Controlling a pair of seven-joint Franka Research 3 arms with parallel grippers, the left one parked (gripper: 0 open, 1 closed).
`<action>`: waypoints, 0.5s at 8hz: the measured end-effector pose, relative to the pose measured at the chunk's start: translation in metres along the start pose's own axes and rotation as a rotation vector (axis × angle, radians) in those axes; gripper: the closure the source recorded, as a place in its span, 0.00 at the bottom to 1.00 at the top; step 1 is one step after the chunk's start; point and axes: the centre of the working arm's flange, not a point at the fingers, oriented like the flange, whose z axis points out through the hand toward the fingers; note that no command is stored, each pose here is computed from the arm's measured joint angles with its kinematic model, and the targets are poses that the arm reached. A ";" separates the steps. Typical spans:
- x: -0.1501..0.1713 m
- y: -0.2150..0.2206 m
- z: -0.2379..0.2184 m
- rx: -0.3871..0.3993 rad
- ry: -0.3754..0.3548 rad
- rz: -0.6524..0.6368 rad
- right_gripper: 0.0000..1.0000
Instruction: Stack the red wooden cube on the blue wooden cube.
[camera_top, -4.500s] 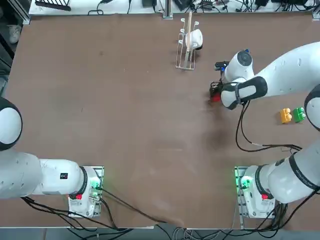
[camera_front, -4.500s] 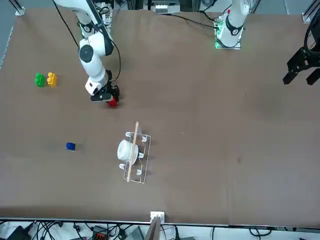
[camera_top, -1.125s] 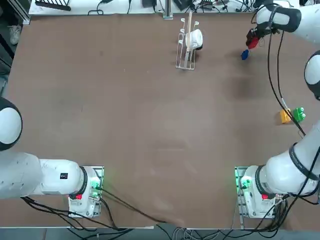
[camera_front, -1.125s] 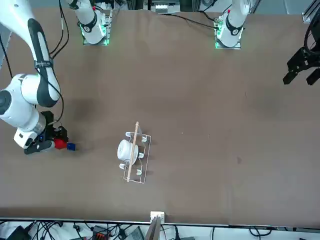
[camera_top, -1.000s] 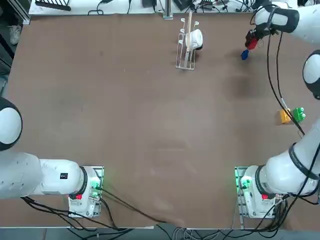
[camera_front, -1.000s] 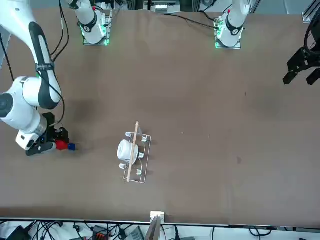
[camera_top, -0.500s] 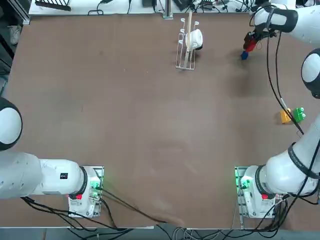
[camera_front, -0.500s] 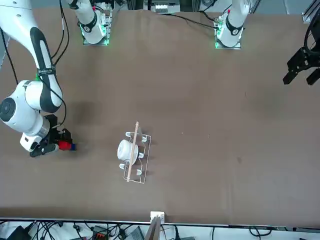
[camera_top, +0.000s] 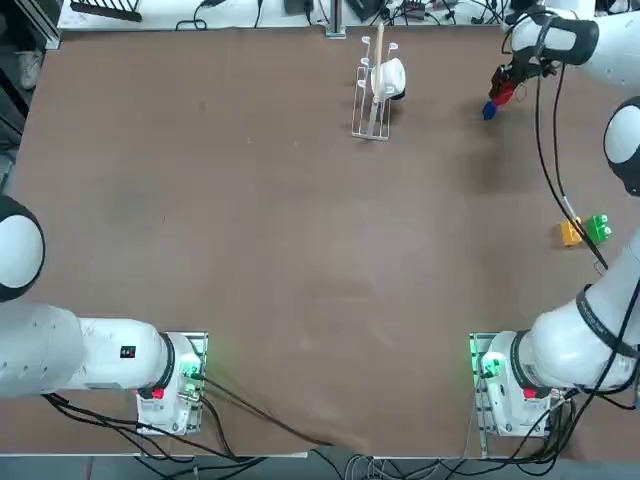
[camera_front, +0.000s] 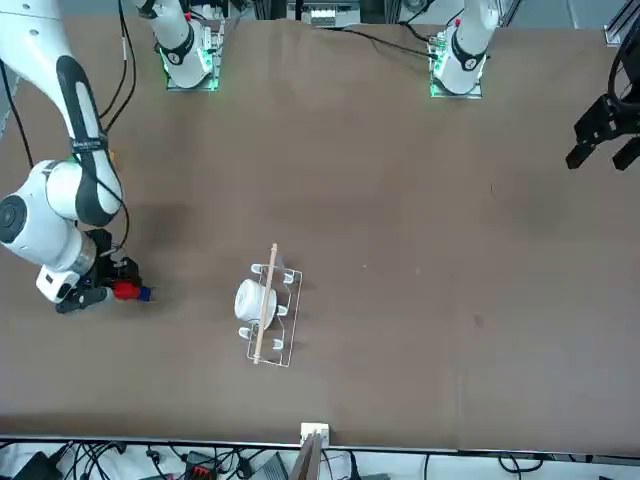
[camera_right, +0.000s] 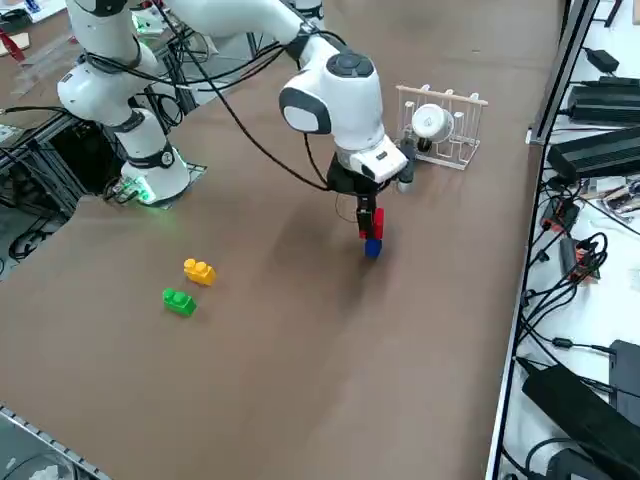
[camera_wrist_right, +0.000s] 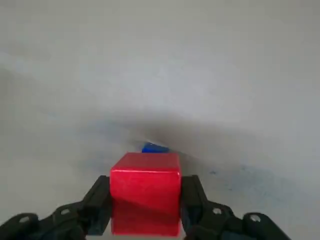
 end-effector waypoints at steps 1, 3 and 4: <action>-0.001 0.000 0.004 0.002 -0.006 -0.002 0.30; -0.001 -0.002 0.011 0.007 -0.015 -0.007 0.30; -0.001 -0.003 0.014 0.009 -0.018 -0.010 0.30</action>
